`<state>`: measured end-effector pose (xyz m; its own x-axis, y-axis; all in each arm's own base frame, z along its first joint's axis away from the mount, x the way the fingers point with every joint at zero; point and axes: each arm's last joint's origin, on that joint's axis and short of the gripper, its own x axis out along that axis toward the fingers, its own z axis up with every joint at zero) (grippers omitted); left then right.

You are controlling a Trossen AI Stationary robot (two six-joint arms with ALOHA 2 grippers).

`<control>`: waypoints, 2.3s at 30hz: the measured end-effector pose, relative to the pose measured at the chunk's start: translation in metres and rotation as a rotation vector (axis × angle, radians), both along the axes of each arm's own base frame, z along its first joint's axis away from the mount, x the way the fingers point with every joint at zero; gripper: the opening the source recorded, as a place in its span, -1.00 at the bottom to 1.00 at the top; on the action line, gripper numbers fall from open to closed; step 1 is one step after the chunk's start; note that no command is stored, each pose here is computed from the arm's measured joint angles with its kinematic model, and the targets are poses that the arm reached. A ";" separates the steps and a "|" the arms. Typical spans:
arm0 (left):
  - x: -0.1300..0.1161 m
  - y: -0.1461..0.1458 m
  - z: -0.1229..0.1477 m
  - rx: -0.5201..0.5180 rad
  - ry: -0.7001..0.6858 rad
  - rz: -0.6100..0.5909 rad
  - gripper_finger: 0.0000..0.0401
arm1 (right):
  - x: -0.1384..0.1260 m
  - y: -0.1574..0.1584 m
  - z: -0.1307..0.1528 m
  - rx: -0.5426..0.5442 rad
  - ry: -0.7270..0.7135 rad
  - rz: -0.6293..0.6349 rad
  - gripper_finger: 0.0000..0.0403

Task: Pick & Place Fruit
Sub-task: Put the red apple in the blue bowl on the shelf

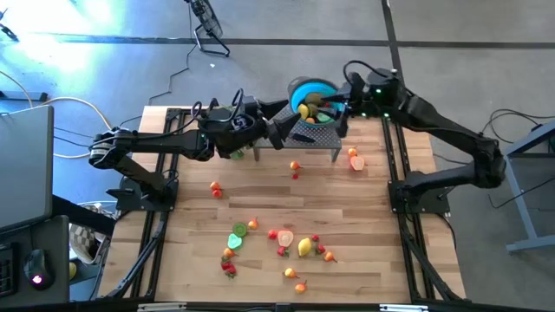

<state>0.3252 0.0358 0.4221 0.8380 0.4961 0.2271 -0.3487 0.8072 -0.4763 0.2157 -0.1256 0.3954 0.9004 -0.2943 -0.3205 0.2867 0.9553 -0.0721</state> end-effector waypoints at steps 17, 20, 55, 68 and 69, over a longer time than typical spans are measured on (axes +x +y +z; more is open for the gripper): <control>0.004 -0.025 -0.017 0.105 0.251 -0.054 0.28 | -0.050 0.034 0.017 0.054 -0.001 0.096 -0.53; 0.000 -0.031 -0.016 0.139 0.286 -0.077 0.19 | -0.053 0.037 0.016 0.088 0.009 0.119 -0.53; -0.073 -0.028 -0.054 0.117 0.331 -0.074 -0.97 | -0.064 0.062 -0.006 0.274 0.253 0.158 -0.53; -0.077 -0.028 -0.058 0.139 0.374 -0.069 -0.97 | -0.079 0.064 -0.021 0.600 0.393 -0.180 -0.53; -0.077 -0.028 -0.058 0.139 0.374 -0.069 -0.97 | -0.080 0.064 -0.022 0.605 0.405 -0.212 -0.53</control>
<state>0.2479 0.0078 0.3643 0.9056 0.4223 -0.0391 -0.4206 0.8822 -0.2115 0.1359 -0.0612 0.3729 0.6216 -0.1155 -0.7747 0.5309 0.7894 0.3083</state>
